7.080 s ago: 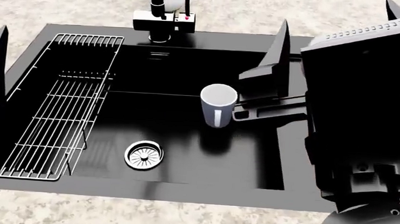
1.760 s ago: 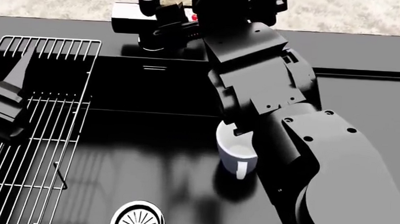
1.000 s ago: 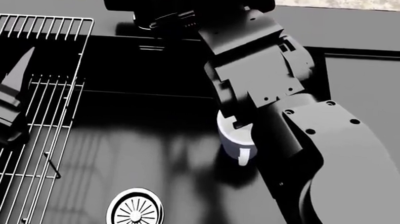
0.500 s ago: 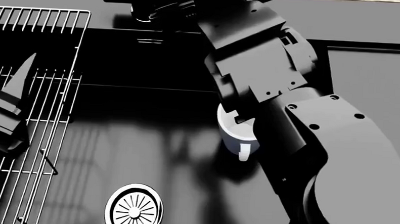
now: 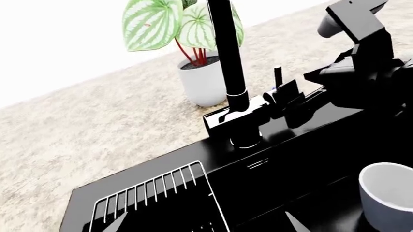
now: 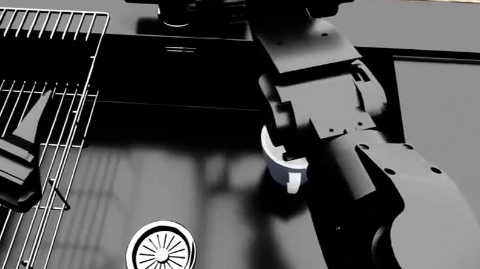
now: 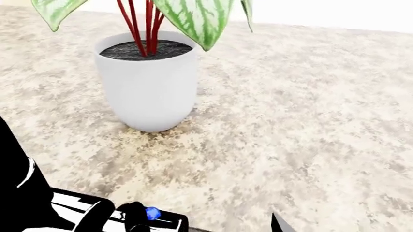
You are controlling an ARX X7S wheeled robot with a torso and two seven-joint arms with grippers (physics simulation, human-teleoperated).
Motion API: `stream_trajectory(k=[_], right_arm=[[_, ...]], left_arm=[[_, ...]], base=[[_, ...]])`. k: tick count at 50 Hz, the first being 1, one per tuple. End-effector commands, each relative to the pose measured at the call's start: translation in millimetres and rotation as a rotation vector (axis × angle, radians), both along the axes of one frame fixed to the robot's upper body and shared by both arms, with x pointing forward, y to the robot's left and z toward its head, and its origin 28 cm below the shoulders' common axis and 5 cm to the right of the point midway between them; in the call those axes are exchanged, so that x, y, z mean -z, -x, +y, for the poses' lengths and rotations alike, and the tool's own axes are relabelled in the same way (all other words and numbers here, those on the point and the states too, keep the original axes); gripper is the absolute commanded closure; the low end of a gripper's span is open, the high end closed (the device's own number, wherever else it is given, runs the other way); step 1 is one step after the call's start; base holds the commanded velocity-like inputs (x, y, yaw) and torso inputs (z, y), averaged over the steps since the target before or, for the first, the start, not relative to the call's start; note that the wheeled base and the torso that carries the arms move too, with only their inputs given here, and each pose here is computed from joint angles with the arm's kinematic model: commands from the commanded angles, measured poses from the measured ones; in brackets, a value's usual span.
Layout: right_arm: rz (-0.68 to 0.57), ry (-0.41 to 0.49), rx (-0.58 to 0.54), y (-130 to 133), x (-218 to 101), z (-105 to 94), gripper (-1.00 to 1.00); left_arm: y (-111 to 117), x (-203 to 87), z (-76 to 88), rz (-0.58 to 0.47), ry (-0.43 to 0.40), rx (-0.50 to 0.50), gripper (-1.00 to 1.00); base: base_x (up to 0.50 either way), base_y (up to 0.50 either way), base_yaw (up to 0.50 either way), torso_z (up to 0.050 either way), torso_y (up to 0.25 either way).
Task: Turn on the sink faucet.
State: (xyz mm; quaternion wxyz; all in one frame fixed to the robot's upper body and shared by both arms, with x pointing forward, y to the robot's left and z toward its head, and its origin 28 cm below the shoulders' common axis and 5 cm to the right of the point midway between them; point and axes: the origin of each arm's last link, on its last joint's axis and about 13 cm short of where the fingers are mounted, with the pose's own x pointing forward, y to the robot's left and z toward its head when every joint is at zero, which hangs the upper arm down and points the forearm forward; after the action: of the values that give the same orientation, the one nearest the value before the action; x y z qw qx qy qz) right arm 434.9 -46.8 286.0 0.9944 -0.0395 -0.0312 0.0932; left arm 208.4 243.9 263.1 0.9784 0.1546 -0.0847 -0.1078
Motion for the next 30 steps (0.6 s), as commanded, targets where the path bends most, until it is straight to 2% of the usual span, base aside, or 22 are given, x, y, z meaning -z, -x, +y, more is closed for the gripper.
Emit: stream_trajectory(k=[1,7,17,19,23,27,30], right_arm=[[0.032,-0.088,0.276,-5,30,-62.4,-1.0],[0.007,-0.193,0.386,-3,30,-96.7,-1.0],[-0.026,-0.223,0.531,8,29,-142.5,-1.0],[-0.043,-0.292,0.58,20,30,-157.6,-1.0],[-0.078,-0.37,0.645,39,30,-176.1,-1.0],[-0.1,-0.399,0.675,53,29,-184.3,-1.0],[-0.114,-0.397,0.667,56,25,-181.9,-1.0]], left_arm=[[0,10,2.6,0.019,0.003,-0.008,-1.0],[-2,16,2.7,0.029,0.011,-0.009,-1.0],[-4,21,2.2,0.041,0.017,-0.002,-1.0],[-4,24,2.8,0.043,0.018,-0.004,-1.0],[-3,24,4.0,0.046,0.022,-0.009,-1.0],[-4,25,4.2,0.047,0.026,-0.01,-1.0],[-5,25,4.3,0.048,0.028,-0.01,-1.0]], base=[[0.0,0.0,-0.01,0.0,0.0],[0.0,0.0,-0.01,0.0,0.0],[0.0,0.0,-0.01,0.0,0.0],[0.0,0.0,0.0,0.0,0.0],[0.0,0.0,0.0,0.0,0.0],[0.0,0.0,0.0,0.0,-0.004],[0.0,0.0,0.0,0.0,0.0]])
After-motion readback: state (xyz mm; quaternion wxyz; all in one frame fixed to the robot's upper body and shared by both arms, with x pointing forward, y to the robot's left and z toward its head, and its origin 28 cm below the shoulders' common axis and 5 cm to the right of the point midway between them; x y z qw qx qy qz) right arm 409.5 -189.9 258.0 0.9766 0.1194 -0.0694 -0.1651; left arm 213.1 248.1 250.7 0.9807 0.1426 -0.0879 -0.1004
